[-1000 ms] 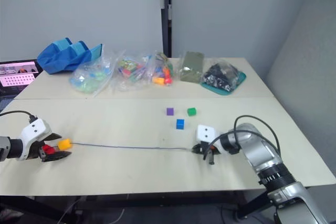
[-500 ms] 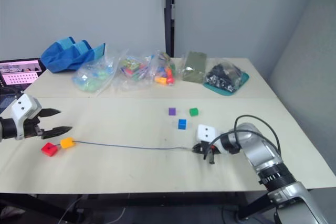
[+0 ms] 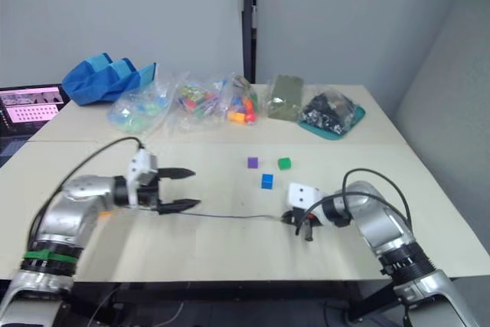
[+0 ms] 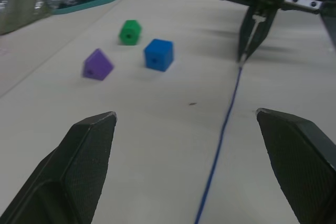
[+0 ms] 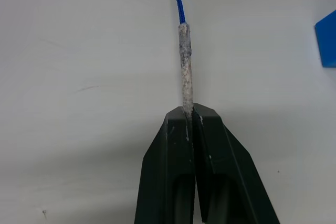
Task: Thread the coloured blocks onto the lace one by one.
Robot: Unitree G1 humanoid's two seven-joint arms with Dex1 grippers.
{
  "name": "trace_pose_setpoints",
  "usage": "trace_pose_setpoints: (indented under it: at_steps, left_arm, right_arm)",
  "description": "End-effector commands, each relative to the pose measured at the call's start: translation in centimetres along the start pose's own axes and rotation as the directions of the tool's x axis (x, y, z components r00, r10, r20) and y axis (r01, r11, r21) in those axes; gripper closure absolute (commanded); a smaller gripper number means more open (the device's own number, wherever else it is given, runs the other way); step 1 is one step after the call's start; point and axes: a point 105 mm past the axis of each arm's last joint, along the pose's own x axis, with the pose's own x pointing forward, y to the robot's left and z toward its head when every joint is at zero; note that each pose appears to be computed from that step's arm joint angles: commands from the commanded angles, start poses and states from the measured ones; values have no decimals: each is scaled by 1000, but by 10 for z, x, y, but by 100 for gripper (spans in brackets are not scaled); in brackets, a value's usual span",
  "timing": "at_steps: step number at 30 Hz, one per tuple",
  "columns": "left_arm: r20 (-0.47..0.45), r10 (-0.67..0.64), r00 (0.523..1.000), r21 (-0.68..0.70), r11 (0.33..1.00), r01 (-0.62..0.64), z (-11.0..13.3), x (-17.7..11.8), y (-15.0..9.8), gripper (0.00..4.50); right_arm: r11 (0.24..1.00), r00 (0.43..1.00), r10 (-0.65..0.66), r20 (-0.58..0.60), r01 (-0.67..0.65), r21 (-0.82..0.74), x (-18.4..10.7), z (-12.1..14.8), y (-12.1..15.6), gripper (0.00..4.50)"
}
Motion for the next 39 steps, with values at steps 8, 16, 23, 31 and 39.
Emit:
trace_pose_setpoints:
  at_steps: [8,16,23,31,39]
  left_arm:
    - [76,-141,987,6,990,141,-13,89,-35,1]
    - [86,-184,979,-17,982,186,-29,121,-47,1]
    - [100,-215,972,-41,975,220,-31,129,-53,120]
    - [113,-226,967,-53,971,233,-33,133,-59,387]
    - [116,-208,971,-71,974,217,-34,131,-55,448]
  right_arm:
    - [1000,1000,-16,-3,15,-25,-7,13,7,450]
    - [1000,999,-20,-31,20,-11,-11,8,11,450]
    - [1000,999,-24,-34,23,-14,-12,9,8,450]
    - [1000,1000,-10,-23,10,-20,-9,14,9,450]
    - [1000,1000,10,-5,-10,-4,-8,17,12,450]
